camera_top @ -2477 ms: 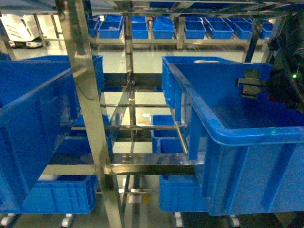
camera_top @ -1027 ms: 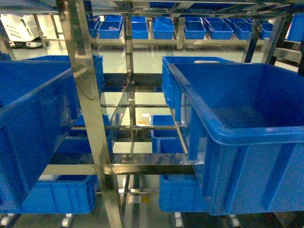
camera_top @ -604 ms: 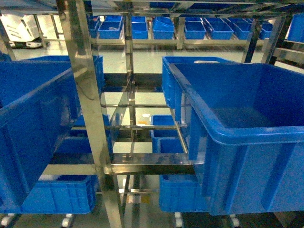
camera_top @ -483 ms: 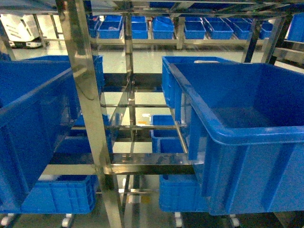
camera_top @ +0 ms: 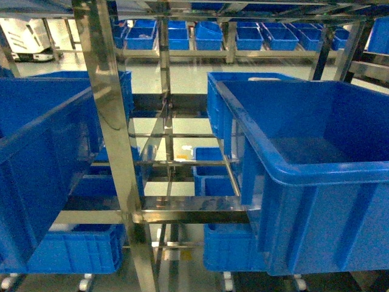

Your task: Sort and place red and yellow blocks in left bins

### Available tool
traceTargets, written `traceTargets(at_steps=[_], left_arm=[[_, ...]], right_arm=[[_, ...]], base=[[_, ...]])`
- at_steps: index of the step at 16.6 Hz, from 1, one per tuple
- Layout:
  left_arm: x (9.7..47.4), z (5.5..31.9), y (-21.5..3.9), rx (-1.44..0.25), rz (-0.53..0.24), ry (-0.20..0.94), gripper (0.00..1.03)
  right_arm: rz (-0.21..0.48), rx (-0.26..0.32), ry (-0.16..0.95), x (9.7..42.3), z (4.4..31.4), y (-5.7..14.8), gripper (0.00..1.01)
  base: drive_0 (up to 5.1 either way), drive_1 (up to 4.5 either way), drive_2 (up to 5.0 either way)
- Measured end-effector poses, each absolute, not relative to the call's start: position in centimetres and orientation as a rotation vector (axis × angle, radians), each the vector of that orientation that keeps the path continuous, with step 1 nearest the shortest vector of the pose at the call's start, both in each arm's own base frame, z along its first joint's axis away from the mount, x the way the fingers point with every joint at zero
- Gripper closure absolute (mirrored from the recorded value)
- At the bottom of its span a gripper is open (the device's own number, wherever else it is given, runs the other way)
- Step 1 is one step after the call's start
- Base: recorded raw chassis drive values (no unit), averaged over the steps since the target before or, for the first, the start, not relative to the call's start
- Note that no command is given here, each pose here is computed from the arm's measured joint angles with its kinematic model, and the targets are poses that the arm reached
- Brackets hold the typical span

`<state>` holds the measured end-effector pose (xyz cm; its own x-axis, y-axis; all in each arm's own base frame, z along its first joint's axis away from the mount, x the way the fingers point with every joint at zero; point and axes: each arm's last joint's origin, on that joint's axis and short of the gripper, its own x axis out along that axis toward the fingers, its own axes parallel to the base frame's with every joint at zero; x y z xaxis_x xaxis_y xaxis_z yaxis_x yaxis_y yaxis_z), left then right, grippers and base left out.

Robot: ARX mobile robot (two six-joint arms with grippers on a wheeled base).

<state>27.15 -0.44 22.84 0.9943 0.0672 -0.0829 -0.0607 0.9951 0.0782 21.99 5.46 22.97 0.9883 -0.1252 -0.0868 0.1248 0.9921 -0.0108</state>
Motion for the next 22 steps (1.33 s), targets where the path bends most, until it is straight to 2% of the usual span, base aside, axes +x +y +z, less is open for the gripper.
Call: traceTargets(at_steps=[3,5,10,15,19,22], left_arm=[[27.8,21.7,1.4,0.054,0.114,0.114,0.76],[29.1,19.9,2.5,0.048,0.132,0.168,0.76],[33.3,17.7,4.7,0.022,0.193,0.228,0.76],[37.6,17.6,7.0,0.026,0.261,0.246,0.76],[41.5,18.2,9.7,0.049,0.289,0.315,0.76],[41.7,16.9,10.9,0.081,0.312,0.417,0.76]], right_arm=[[-0.126,-0.005,0.088,22.0,23.0,5.5,0.03],[-0.125,-0.006,0.087,22.0,23.0,5.5,0.03],[-0.125,-0.006,0.087,22.0,23.0,5.5,0.03],[-0.125,-0.006,0.087,22.0,23.0,5.5,0.03],[-0.125,-0.006,0.087,22.0,23.0,5.5,0.03],[-0.125,-0.006,0.087,22.0,23.0,5.5,0.03]], base=[[0.0,0.00,0.0],[0.0,0.00,0.0],[0.0,0.00,0.0],[0.0,0.00,0.0],[0.0,0.00,0.0],[0.0,0.00,0.0]])
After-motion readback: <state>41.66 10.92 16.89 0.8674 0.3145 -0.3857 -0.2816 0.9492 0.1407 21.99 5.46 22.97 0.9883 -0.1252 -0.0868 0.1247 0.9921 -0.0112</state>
